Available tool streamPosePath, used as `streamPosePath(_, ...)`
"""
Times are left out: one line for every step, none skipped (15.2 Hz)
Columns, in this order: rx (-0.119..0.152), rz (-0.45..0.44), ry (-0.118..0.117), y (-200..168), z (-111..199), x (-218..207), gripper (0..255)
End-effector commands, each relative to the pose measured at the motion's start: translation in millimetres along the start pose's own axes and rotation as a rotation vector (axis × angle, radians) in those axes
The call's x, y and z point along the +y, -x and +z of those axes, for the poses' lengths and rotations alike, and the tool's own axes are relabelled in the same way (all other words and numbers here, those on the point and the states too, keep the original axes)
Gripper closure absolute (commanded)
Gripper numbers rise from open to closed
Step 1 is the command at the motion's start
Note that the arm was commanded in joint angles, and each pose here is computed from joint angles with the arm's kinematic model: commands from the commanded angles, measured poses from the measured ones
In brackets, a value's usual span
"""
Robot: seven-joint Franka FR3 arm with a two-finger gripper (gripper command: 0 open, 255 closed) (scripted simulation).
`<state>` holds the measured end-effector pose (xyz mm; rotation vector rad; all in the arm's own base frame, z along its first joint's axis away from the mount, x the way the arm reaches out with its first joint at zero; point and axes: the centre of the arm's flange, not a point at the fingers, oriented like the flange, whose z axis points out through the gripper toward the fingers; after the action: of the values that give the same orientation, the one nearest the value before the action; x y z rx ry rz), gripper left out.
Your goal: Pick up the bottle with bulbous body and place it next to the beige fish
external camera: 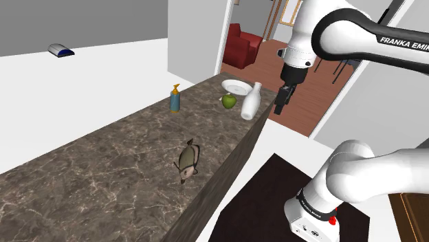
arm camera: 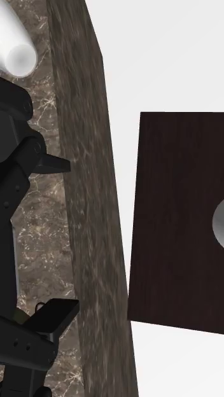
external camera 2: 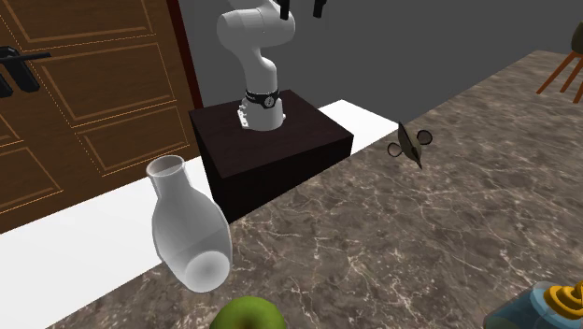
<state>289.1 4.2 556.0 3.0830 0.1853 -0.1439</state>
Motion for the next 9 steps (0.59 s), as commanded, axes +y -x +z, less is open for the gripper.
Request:
streamPosePath(0.0,0.0,0.0,0.0,0.0,0.0,0)
streamPosePath(0.003,0.0,-0.002,-6.6,2.3,11.2,0)
streamPosePath(0.005,0.0,-0.004,-13.2,4.7,22.4,0)
streamPosePath(0.008,0.001,-0.005,-19.8,7.0,33.7,0)
streamPosePath(0.01,0.001,-0.007,-26.5,9.3,44.9,0)
streamPosePath(0.013,0.001,-0.009,-33.1,11.7,56.1,0)
streamPosePath(0.016,0.001,-0.011,-39.7,14.0,67.3,0)
streamPosePath(0.018,0.002,-0.013,-46.3,16.4,78.5,0)
streamPosePath(0.021,0.002,-0.015,-53.0,18.7,89.7,0)
